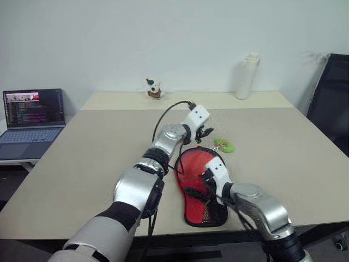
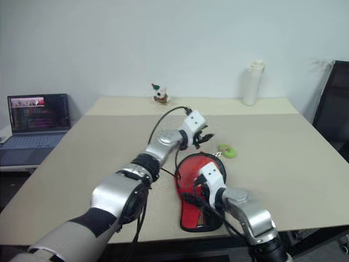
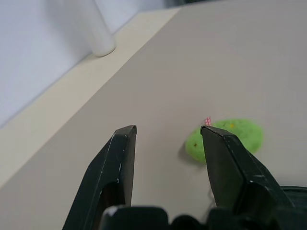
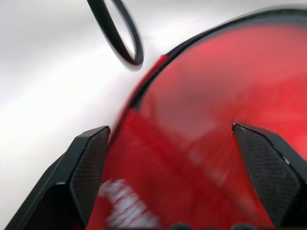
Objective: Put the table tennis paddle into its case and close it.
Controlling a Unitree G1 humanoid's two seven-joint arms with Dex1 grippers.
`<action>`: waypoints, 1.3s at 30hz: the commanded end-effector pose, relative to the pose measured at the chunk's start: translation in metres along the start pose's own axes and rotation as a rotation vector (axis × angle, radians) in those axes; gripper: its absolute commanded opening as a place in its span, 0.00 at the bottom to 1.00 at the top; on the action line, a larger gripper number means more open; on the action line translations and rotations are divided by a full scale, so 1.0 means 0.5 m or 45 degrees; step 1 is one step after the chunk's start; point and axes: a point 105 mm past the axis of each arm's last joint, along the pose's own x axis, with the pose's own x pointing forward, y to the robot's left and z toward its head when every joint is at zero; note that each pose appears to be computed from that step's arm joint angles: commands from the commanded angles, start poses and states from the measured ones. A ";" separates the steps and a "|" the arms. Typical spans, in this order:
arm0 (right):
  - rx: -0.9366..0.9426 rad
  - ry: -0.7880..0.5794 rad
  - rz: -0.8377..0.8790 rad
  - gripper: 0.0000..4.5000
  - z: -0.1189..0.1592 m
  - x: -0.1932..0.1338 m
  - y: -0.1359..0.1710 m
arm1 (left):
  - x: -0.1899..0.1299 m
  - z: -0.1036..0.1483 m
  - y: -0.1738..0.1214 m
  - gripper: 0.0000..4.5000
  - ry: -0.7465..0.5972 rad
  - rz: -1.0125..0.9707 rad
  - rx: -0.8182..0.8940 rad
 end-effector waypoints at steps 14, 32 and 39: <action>0.123 -0.347 -0.575 1.00 0.182 -0.159 -0.245 | -0.122 -0.145 -0.128 0.51 0.041 -0.579 -0.296; 0.201 -0.175 -0.850 1.00 0.115 -0.010 -0.402 | -0.128 -0.204 -0.164 0.51 0.163 -0.536 -0.291; 0.130 -0.080 -0.791 0.86 0.078 0.031 -0.377 | -0.131 -0.211 -0.169 0.52 0.177 -0.530 -0.287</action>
